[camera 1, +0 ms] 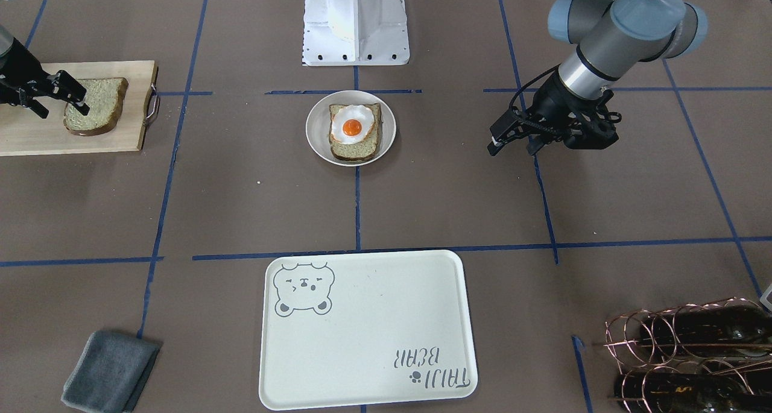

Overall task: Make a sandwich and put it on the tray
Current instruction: 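Move the right gripper to the bread slice while the left arm reaches forward, then grasp the bread slice on the cutting board with the right gripper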

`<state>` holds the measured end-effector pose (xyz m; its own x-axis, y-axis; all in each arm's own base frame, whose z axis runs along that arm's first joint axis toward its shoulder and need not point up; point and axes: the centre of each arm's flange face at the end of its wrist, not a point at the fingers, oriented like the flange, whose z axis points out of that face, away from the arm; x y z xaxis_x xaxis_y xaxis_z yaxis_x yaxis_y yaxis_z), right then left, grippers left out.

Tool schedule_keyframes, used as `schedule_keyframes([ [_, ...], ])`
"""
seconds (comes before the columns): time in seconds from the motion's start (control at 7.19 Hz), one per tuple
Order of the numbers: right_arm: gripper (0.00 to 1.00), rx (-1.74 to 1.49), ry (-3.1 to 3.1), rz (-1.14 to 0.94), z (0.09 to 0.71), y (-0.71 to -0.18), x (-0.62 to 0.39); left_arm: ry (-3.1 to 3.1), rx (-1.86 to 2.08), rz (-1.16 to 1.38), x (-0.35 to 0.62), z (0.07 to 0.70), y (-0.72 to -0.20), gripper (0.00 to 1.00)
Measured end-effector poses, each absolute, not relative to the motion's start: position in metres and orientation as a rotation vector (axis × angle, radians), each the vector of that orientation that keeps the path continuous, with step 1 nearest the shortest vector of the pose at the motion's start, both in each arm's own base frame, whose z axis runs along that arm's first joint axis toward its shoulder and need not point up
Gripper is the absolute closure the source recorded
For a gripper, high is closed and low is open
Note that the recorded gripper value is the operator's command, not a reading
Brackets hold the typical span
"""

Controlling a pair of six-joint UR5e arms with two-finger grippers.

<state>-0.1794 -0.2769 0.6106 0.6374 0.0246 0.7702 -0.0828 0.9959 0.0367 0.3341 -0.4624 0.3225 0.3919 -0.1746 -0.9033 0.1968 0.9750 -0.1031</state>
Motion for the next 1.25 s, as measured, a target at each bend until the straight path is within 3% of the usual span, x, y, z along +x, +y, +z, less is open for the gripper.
schedule_keyframes([
  [0.28, 0.36, 0.054, -0.87, 0.045, 0.615, -0.268, -0.179, 1.147, 0.019, -0.239, 0.336, 0.32, -0.463, 0.0],
  [0.42, 0.47, 0.046, -0.864, 0.039, 0.618, -0.264, -0.179, 1.148, 0.02, -0.238, 0.336, 0.319, -0.463, 0.0],
  [0.56, 0.51, 0.038, -0.858, 0.034, 0.621, -0.26, -0.178, 1.149, 0.021, -0.238, 0.336, 0.319, -0.463, 0.0],
  [1.25, 0.49, 0.019, -0.845, 0.012, 0.628, -0.253, -0.182, 1.15, 0.021, -0.239, 0.335, 0.319, -0.463, 0.0],
])
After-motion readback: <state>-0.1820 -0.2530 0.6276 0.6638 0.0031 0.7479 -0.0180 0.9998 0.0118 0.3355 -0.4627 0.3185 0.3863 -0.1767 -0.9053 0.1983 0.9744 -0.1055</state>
